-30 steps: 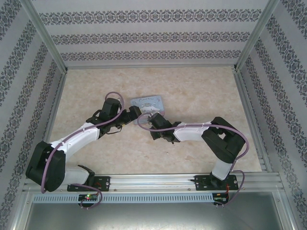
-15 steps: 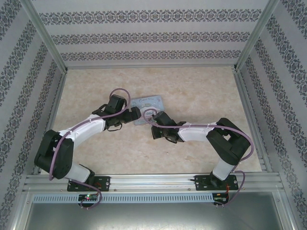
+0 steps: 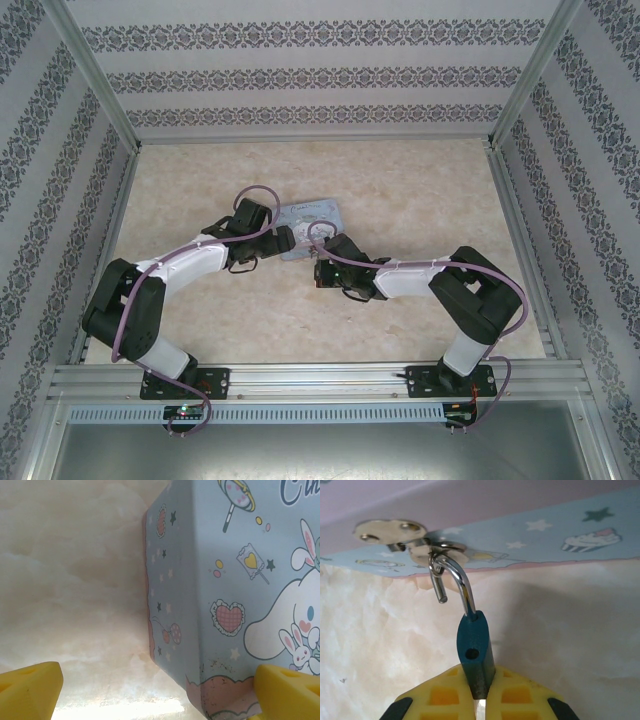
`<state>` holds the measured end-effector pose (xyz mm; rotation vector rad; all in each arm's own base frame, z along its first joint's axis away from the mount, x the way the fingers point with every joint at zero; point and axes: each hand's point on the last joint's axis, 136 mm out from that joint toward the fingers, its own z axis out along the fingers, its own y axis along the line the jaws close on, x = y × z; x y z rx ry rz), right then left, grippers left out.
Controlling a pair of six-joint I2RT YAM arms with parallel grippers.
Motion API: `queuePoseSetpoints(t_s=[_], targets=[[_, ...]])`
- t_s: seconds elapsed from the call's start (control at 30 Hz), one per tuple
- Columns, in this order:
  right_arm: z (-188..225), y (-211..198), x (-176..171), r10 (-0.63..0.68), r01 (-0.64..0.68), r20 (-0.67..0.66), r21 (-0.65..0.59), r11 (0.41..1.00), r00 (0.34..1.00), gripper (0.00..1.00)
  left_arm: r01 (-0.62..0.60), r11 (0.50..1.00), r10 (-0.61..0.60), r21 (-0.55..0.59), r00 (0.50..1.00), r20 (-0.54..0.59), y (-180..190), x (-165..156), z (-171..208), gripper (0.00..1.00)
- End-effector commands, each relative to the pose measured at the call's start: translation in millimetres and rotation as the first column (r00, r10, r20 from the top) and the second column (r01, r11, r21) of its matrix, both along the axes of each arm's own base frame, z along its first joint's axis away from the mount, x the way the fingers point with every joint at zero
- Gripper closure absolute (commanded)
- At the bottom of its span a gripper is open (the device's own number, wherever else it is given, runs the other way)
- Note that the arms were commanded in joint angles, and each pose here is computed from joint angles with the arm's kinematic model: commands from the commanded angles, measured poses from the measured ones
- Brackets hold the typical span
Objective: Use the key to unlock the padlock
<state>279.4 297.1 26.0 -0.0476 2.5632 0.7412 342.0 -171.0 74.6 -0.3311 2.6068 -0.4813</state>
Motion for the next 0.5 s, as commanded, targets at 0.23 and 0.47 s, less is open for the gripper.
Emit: queuePoseSetpoints(t_s=[0.23,0.47], targets=[[9,3,14,-0.211,0.223,-0.079,0.198,0.955,0.974,1.00,-0.007,1.000,0.008,0.025,0.998,-0.056,0,-15,-23,0.02],[12,7,23,-0.289,0.313,-0.126,0.275,0.909,0.949,1.00,-0.007,1.000,0.009,0.027,0.997,-0.075,-2,-20,-31,0.02]])
